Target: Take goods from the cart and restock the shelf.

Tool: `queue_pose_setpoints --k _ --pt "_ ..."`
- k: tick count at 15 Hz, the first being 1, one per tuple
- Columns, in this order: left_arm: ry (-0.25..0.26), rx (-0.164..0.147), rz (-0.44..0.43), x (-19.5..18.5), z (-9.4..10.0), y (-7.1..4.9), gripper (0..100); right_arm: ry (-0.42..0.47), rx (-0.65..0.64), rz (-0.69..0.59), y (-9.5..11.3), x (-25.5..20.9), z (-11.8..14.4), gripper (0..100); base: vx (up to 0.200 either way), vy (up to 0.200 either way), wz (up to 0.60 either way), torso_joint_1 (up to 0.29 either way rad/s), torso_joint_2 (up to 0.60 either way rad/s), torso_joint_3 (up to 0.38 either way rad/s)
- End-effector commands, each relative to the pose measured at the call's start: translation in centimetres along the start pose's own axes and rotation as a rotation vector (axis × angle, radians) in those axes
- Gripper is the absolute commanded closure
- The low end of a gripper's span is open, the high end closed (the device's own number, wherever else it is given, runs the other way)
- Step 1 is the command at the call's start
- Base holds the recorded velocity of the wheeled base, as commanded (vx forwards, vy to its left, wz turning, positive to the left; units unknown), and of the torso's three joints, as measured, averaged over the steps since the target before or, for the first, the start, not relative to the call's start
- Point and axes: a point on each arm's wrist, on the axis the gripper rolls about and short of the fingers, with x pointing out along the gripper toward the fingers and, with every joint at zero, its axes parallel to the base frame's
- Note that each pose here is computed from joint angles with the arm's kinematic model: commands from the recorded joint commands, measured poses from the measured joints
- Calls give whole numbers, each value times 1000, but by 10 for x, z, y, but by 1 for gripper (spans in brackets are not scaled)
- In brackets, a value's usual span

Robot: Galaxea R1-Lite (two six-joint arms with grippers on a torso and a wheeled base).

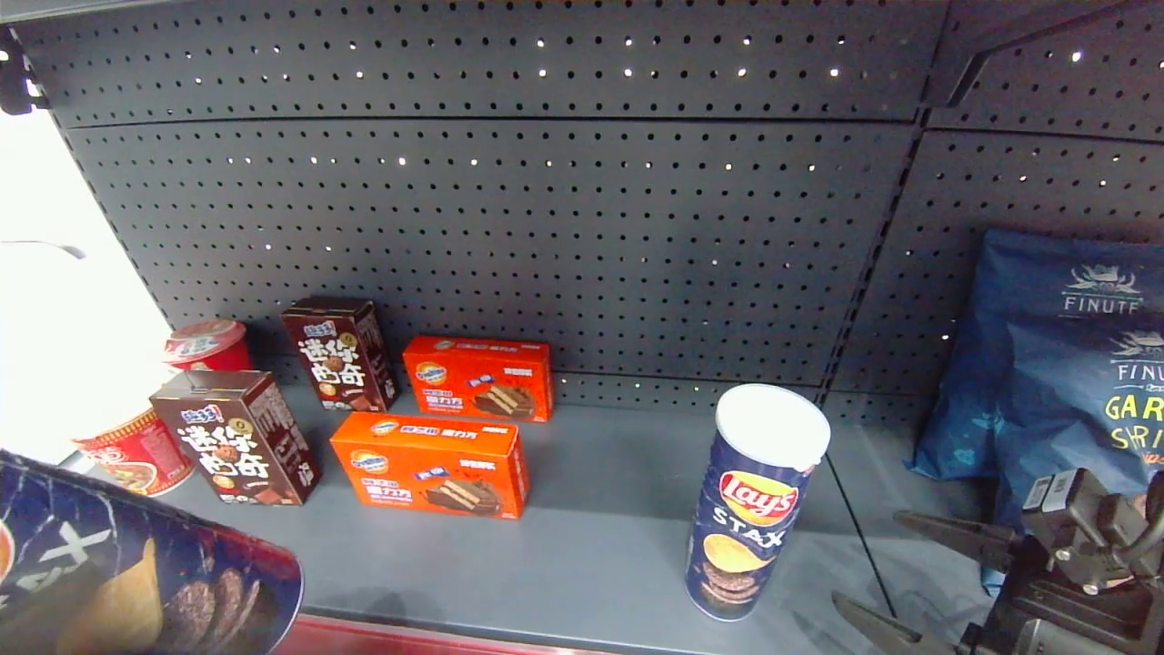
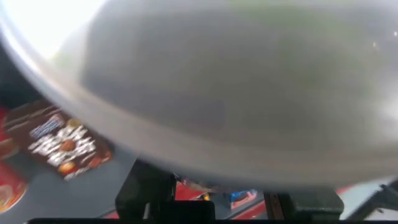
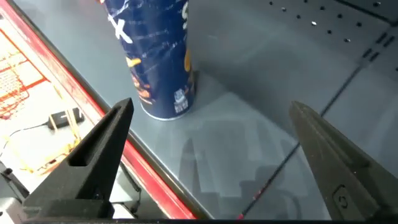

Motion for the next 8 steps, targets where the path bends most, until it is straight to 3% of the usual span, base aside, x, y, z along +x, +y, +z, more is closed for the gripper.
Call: queue_pose_setpoints --k 1,4,8 --pt "53 -30 -88 25 12 11 100 -1 0 -4 0 -3 -1 0 0 0 0 0 0 0" --pt "46 -31 -191 65 24 17 100 -5 0 -15 -1 -2 0 0 0 0 0 0 0 0" --pt "32 -22 -212 81 28 13 100 -12 -24 -153 -3 -9 0 0 0 0 0 0 0 0"
